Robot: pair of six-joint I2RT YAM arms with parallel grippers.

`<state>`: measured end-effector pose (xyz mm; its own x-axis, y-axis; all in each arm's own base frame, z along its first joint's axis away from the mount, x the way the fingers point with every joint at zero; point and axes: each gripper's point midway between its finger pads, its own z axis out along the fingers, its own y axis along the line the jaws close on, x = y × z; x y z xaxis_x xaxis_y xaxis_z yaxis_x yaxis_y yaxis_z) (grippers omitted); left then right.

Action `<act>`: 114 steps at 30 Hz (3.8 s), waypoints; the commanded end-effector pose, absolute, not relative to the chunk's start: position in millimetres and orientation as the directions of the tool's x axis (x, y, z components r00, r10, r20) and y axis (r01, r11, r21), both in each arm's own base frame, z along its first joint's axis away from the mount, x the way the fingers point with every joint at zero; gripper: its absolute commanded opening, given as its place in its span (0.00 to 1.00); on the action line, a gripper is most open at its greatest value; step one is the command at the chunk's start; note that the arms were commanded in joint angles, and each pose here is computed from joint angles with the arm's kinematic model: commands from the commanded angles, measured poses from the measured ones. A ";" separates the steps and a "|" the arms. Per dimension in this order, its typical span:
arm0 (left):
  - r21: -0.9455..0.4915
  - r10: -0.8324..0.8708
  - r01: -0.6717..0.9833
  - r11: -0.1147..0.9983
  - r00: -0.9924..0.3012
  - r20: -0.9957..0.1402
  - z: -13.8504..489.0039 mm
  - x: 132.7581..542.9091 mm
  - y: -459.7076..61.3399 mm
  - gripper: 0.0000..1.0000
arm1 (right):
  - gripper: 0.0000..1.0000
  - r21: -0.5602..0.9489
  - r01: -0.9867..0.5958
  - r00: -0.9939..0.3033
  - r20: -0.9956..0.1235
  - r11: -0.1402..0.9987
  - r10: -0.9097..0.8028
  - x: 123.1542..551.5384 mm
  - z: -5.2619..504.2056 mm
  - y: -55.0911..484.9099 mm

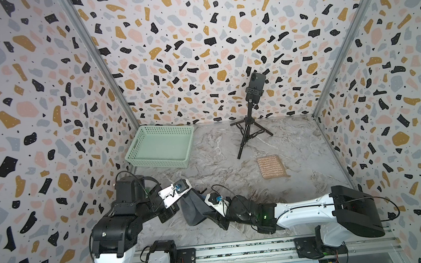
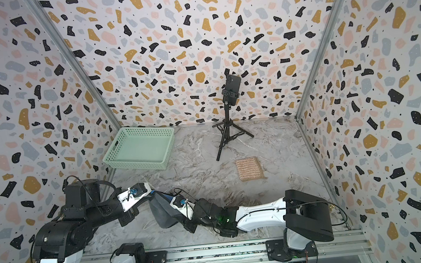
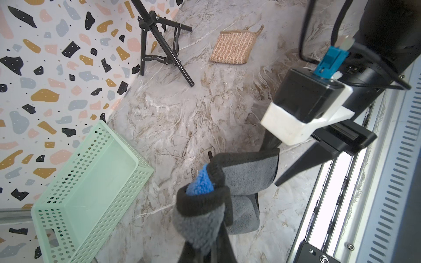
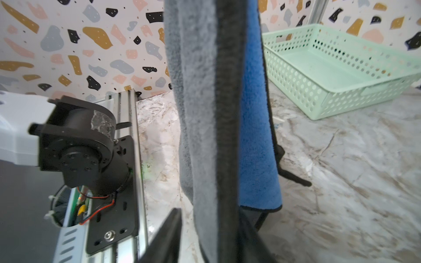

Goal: Fold the square dishcloth
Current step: Place the cleaning item at the center of the board, then flatten out the cleaning item at the center of the board.

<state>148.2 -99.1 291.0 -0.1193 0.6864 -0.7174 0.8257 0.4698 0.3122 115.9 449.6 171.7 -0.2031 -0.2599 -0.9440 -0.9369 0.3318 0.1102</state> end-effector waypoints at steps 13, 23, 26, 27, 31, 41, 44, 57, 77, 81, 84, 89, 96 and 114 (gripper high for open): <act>0.325 0.745 0.854 0.407 -0.105 -0.659 272.1 117.5 -92.9 0.00 | 0.00 -0.040 -0.925 -0.136 -0.894 0.379 -0.427 82.6 239.6 364.7; 0.256 0.696 0.929 0.267 -0.002 -0.718 277.5 44.2 -113.1 0.00 | 0.00 -0.091 -0.909 -0.162 -0.822 0.408 -0.545 54.7 254.7 313.8; 0.231 0.661 0.891 0.391 -0.097 -0.744 264.0 95.8 -111.5 0.00 | 0.00 -0.091 -0.869 -0.232 -0.794 0.487 -0.562 80.2 237.4 305.5; 0.207 0.643 0.871 0.446 -0.151 -0.750 257.6 116.1 -109.5 0.00 | 0.00 -0.066 -0.855 -0.278 -0.779 0.515 -0.562 91.2 228.7 302.3; 0.136 0.586 0.803 0.581 -0.296 -0.754 227.0 194.8 -106.4 0.00 | 0.00 -0.014 -0.781 -0.438 -0.701 0.624 -0.563 142.2 188.6 288.9; 0.368 0.737 0.668 0.647 -0.423 -0.528 147.5 322.1 -97.9 0.67 | 0.00 -0.077 -0.558 -0.714 -0.463 0.826 -0.525 280.4 84.8 267.3; 0.337 0.755 0.711 0.617 -0.414 -0.509 141.4 314.7 -102.5 0.68 | 0.10 -0.173 -0.505 -0.724 -0.449 0.846 -0.524 314.6 75.0 258.9; 0.070 0.885 0.997 0.012 0.022 -0.466 80.7 127.1 -129.9 0.55 | 0.71 -0.323 -0.471 -0.577 -0.590 0.821 -0.564 298.4 135.1 238.0; 0.287 0.896 0.956 -0.063 0.180 -0.405 51.2 157.0 -160.9 0.19 | 0.96 0.056 -0.781 -0.428 -0.774 0.621 -0.468 137.9 114.7 253.8; 0.333 0.876 0.943 0.003 0.158 -0.456 69.9 163.4 -165.4 0.00 | 0.85 -0.068 -0.875 -0.250 -0.784 0.479 -0.568 107.7 95.0 286.4; 0.320 0.865 0.947 0.015 0.149 -0.479 75.8 158.8 -166.5 0.00 | 0.82 -0.109 -0.913 -0.173 -0.771 0.394 -0.613 92.4 83.4 303.9; 0.316 0.888 0.949 0.022 0.127 -0.442 73.2 160.2 -159.3 0.00 | 0.76 -0.139 -0.939 -0.115 -0.734 0.314 -0.669 79.6 65.1 325.2; 0.293 0.892 0.950 0.105 0.041 -0.451 77.1 164.8 -144.4 0.00 | 0.60 -0.182 -0.924 -0.136 -0.666 0.336 -0.734 86.6 41.6 327.9; 0.133 0.777 0.988 0.079 0.023 -0.629 101.8 128.8 -149.6 0.68 | 0.00 0.020 -0.787 -0.418 -0.753 0.617 -0.508 138.0 136.3 310.0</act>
